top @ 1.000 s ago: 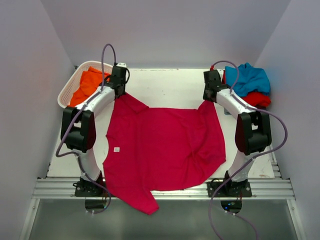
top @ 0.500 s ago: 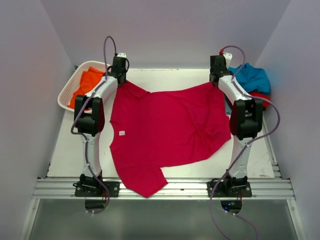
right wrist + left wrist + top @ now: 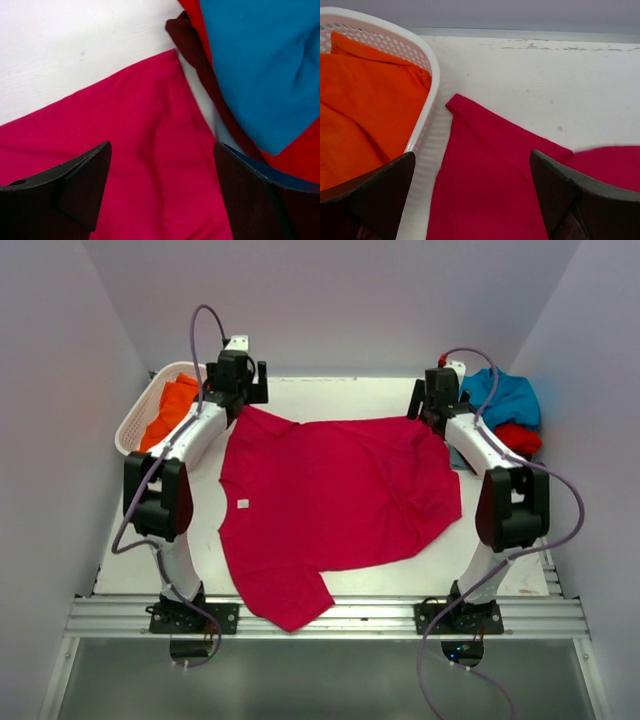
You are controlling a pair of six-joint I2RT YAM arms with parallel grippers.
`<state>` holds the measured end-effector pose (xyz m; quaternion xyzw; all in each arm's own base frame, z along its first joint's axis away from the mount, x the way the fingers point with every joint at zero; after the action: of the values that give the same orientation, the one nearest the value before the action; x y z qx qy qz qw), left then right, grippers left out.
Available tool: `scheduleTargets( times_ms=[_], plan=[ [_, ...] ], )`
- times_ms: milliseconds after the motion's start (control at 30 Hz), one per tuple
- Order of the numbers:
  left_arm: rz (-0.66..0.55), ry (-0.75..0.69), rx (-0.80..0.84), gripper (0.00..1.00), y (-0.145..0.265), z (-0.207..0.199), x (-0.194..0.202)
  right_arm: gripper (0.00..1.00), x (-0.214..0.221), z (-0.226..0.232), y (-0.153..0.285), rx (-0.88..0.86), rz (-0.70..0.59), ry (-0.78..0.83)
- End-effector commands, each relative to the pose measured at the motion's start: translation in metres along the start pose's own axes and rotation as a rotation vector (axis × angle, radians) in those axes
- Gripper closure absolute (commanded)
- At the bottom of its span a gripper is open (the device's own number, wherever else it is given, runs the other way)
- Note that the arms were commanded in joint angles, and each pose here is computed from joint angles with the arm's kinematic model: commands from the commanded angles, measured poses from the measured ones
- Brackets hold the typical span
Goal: Fold and stack the t-shirts
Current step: Flatten out the tshirt
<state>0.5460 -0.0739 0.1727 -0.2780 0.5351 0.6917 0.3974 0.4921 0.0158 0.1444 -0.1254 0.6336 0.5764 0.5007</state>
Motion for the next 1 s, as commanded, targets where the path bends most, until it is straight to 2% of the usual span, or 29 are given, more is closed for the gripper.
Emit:
scheduleTargets(
  times_ms=[0,33,67,100,167,200,233,267,300,367,467,567,633,667,800,967],
  plan=[
    [-0.094,0.128,0.078,0.0,0.048,-0.021,-0.019,0.15,-0.018,0.028,0.047,-0.179,-0.048,-0.052],
    [-0.076,0.133,0.092,0.0,0.053,-0.028,-0.01,0.24,-0.011,0.029,0.05,-0.196,-0.026,-0.048],
    [-0.038,0.131,0.11,0.02,0.059,-0.034,0.011,0.72,0.0,0.03,0.056,-0.23,0.006,-0.037],
    [-0.02,0.149,0.137,0.06,0.065,-0.046,0.021,1.0,0.007,0.033,0.06,-0.261,0.028,-0.033],
    [0.042,0.171,0.157,0.34,0.071,-0.057,0.056,1.0,0.026,0.031,0.066,-0.289,0.09,-0.042],
    [0.058,0.21,0.163,0.67,0.072,-0.061,0.065,1.0,0.031,0.034,0.068,-0.314,0.112,-0.052],
    [0.074,0.223,0.159,0.84,0.072,-0.062,0.075,1.0,0.04,0.039,0.072,-0.352,0.15,-0.051],
    [0.088,0.231,0.157,0.97,0.071,-0.064,0.085,1.0,0.048,0.042,0.075,-0.362,0.174,-0.045],
    [0.104,0.234,0.154,1.0,0.068,-0.065,0.099,1.0,0.057,0.041,0.077,-0.365,0.199,-0.036],
    [0.144,0.218,0.142,1.0,0.059,-0.068,0.117,1.0,0.069,0.048,0.083,-0.384,0.223,-0.008],
    [0.166,0.219,0.12,1.0,0.04,-0.062,0.119,1.0,0.085,0.047,0.085,-0.376,0.252,0.018],
    [0.161,0.244,0.053,1.0,0.017,-0.036,0.11,1.0,0.102,0.047,0.084,-0.371,0.281,0.051],
    [0.202,0.257,-0.008,1.0,-0.003,-0.014,0.118,1.0,0.112,0.046,0.081,-0.365,0.304,0.064],
    [0.183,0.283,-0.047,1.0,-0.012,0.006,0.104,1.0,0.116,0.046,0.081,-0.365,0.313,0.068],
    [0.263,0.321,-0.166,1.0,-0.038,0.052,0.116,1.0,0.124,0.043,0.078,-0.354,0.333,0.085],
    [0.301,0.385,-0.268,1.0,-0.06,0.115,0.129,1.0,0.124,0.041,0.077,-0.344,0.327,0.093]
  ],
)
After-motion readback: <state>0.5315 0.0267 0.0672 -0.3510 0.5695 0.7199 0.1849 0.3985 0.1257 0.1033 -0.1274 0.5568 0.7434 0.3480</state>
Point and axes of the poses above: each gripper's point midway between its finger pads, its own y axis back along the fingers, its own z axis along the line the jaws close on, x = y × z, the point moved 1 cm from there along y, back along the fingers, and after that the axes turned 15 degrees about -y, right-handed, at the moved point
